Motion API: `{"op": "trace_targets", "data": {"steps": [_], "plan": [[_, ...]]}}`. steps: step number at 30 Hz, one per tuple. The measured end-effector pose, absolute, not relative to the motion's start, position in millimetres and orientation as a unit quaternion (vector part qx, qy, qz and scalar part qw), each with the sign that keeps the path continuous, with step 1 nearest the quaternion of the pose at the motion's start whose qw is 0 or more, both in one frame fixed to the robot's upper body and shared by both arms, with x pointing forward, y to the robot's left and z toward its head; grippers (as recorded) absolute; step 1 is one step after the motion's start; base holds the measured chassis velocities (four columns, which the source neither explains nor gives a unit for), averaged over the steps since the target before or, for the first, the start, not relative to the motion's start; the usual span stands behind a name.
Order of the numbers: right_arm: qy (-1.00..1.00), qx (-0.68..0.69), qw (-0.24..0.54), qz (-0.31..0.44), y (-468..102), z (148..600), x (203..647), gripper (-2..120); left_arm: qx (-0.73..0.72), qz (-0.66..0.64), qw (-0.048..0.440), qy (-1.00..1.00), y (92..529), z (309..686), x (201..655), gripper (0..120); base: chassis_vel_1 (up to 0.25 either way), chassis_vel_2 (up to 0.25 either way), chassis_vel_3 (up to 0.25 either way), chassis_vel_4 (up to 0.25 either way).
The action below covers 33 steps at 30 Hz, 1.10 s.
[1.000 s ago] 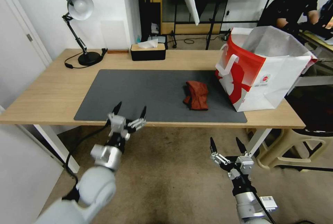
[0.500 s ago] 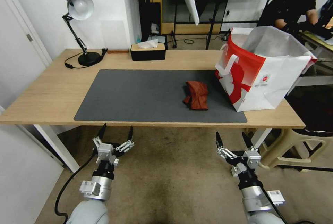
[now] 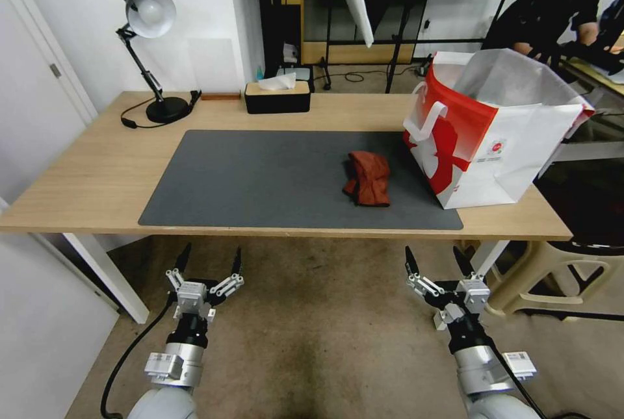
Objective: Sweep shrimp from table into container with towel, then put container into takeout bag.
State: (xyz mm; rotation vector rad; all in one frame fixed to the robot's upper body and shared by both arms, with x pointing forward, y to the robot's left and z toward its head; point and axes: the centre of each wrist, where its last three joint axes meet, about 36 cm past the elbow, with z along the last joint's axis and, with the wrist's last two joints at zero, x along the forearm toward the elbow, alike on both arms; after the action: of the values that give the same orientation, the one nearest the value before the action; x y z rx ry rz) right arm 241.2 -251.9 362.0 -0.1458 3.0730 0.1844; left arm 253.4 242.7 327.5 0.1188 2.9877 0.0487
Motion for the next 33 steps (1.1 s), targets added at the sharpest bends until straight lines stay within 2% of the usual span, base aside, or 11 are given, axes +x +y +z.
{"op": "trace_targets", "data": {"steps": [33], "plan": [[0.997, -0.047, 0.030, 0.060, -251.6, 361.8, 241.0, 100, 0.040, 0.015, 0.074, 0.996, 242.0, 327.8, 254.2, 100, 0.000, 0.000, 0.000, 0.000]]}}
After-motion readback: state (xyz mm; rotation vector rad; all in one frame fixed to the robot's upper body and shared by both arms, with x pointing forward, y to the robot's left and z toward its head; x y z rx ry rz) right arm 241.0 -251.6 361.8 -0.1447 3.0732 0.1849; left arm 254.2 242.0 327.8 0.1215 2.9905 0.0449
